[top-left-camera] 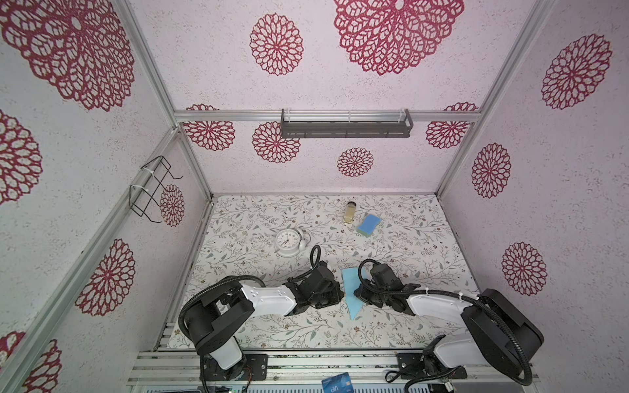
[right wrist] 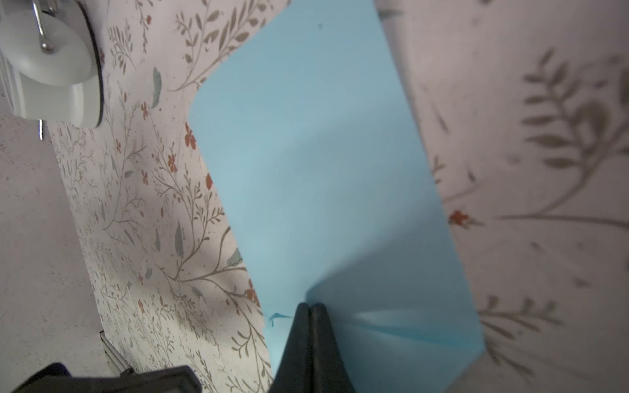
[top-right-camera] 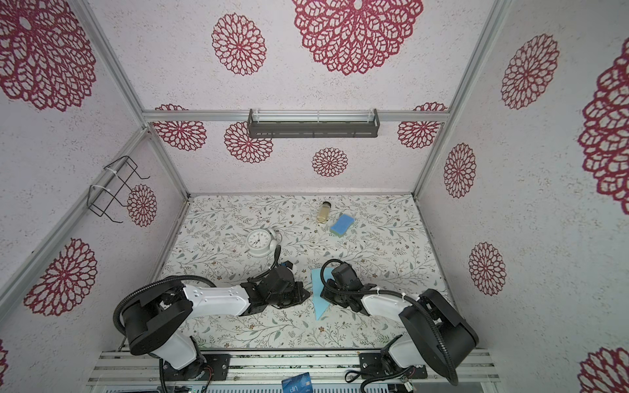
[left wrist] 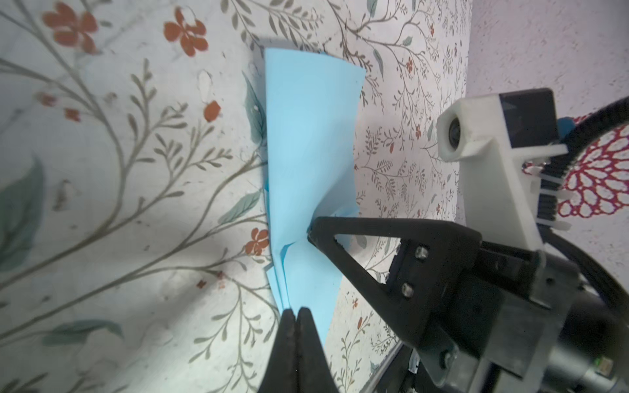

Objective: Fold a paper plane with a square sheet of paper (fold left side to right side)

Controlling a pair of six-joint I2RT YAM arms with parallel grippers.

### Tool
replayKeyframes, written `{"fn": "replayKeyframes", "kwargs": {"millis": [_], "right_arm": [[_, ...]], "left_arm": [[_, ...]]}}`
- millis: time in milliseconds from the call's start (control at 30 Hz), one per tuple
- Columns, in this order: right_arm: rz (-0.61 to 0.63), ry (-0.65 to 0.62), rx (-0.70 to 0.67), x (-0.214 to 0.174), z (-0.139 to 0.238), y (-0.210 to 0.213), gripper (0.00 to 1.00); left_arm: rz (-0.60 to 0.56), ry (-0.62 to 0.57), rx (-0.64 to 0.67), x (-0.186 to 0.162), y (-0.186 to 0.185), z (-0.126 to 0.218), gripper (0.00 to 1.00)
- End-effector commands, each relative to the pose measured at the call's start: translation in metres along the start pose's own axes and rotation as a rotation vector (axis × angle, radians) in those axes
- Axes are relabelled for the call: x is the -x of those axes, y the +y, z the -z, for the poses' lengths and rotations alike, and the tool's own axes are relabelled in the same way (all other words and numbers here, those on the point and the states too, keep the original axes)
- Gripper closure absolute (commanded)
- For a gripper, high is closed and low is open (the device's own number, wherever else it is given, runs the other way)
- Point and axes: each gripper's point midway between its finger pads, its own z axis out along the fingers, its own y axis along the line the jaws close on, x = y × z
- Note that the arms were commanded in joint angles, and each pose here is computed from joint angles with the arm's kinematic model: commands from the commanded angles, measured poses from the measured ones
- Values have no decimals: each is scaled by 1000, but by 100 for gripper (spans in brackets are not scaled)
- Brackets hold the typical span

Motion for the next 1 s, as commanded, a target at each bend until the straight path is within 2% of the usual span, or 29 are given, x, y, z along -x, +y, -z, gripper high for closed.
{"fn": "replayKeyframes", "kwargs": {"millis": [0,300,633,967], "right_arm": [[-78,-41,-36,3,1,-10,100],[-112,-43,-18,1,-2,-11,100],[-112,-61,12,6,7,-1,100],[-4,-54,46,18,21,29,100]], "left_arm": [[2,11,-83,-4,-25,-5,100],[-13,75,-120,-22,-38,-21,100],[1,100,-55,-34,-13,-34,100],[-17,150,-1,-40,9,-41,100]]}}
